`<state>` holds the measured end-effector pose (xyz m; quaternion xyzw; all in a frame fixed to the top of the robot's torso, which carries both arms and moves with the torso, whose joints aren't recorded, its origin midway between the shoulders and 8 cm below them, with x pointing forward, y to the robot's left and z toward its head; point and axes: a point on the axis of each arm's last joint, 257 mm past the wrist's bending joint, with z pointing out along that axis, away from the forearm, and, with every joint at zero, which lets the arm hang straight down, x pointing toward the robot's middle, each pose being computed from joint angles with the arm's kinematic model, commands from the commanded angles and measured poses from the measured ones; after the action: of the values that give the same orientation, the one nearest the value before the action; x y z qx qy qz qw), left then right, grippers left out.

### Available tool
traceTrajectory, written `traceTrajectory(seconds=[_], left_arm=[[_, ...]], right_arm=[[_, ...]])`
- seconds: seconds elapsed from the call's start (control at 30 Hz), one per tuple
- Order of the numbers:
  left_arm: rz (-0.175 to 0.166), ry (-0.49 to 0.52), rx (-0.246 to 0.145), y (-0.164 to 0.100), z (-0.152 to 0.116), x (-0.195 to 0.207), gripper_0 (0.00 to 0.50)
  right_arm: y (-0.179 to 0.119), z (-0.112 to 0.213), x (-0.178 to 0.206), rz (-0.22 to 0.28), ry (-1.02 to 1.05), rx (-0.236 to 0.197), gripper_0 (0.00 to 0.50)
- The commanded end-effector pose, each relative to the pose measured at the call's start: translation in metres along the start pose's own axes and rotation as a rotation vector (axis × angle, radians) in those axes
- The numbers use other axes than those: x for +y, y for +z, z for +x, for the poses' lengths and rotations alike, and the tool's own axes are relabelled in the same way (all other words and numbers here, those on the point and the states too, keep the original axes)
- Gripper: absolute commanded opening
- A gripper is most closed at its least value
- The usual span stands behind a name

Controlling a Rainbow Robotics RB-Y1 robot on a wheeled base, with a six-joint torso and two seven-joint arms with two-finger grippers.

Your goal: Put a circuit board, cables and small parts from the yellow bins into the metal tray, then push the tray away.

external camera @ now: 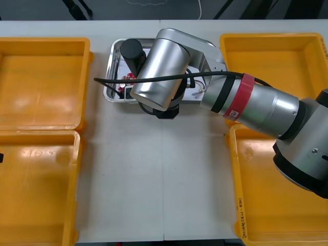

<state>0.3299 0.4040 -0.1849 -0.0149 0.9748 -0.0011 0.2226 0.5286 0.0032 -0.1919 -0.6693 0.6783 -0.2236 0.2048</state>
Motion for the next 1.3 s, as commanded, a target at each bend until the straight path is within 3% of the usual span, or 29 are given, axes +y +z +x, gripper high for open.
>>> traceTrajectory(seconds=[0.03,0.6,1.0,1.3], left_arm=[[-0.050,0.117,-0.007,-0.013,-0.001,0.013,0.500],[-0.050,0.117,-0.007,-0.013,-0.001,0.013,0.500],[-0.050,0.117,-0.007,-0.013,-0.001,0.013,0.500],[-0.050,0.117,-0.007,-0.013,-0.001,0.013,0.500]], right_arm=[[-0.026,-0.023,-0.040,0.080,-0.013,-0.062,0.000],[-0.021,-0.028,-0.080,0.160,-0.016,-0.098,0.000],[-0.024,-0.033,-0.110,0.268,-0.051,-0.123,0.000],[-0.021,-0.032,-0.111,0.275,-0.058,-0.118,0.000]])
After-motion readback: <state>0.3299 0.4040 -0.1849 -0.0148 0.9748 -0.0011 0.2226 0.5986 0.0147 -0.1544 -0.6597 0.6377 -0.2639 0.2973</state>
